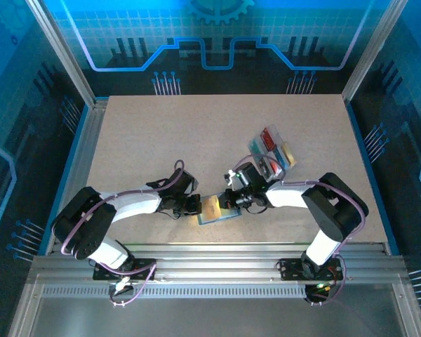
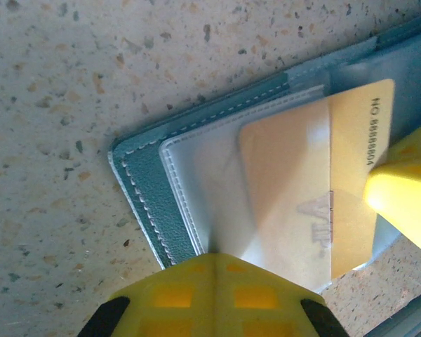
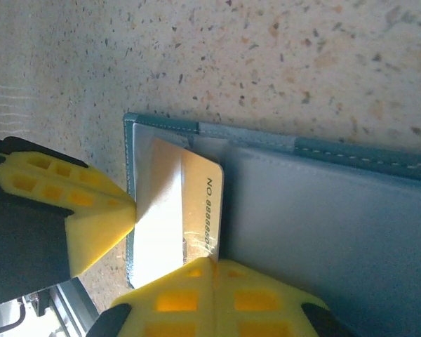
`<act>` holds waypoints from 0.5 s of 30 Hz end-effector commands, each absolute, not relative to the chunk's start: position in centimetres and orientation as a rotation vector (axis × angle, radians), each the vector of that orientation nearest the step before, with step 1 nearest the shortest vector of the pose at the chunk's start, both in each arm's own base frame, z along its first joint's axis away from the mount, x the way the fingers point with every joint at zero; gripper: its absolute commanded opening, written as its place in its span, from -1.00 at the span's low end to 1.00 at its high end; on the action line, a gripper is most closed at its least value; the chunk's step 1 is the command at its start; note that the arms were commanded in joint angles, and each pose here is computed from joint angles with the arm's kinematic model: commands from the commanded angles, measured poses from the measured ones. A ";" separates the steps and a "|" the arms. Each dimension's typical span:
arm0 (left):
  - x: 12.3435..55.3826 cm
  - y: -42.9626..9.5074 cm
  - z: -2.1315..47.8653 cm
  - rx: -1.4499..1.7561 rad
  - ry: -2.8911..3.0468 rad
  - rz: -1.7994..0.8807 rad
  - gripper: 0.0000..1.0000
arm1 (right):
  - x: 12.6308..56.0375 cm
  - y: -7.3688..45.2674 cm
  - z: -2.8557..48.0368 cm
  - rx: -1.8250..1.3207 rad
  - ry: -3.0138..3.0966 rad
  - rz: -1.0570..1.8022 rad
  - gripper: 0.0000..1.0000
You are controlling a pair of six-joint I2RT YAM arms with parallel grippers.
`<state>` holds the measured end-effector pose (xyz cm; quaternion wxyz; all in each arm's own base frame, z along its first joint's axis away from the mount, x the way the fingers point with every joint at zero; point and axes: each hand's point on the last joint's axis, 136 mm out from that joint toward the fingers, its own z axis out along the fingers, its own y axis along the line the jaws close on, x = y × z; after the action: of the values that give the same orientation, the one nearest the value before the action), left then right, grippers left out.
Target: Put the credit cards into the card holder
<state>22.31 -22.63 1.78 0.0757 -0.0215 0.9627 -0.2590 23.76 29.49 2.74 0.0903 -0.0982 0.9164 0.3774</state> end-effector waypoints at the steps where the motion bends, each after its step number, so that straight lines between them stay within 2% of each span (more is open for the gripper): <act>1: 21.4 -21.4 1.0 -0.086 2.927 -0.725 -1.00 | 22.8 30.1 2.0 -0.355 2.779 1.089 -1.00; 11: 21.6 -21.6 1.6 -0.084 2.912 -0.737 -1.00 | 21.8 31.7 1.8 -0.430 2.786 1.107 -0.97; 15: 21.7 -21.5 1.6 -0.091 2.910 -0.735 -1.00 | 22.0 31.1 3.0 -0.452 2.765 1.052 -0.62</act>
<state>22.02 -22.21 1.85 0.0727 -0.0248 0.9637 -0.2557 22.95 31.32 2.63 0.0795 -0.1296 0.9165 0.3699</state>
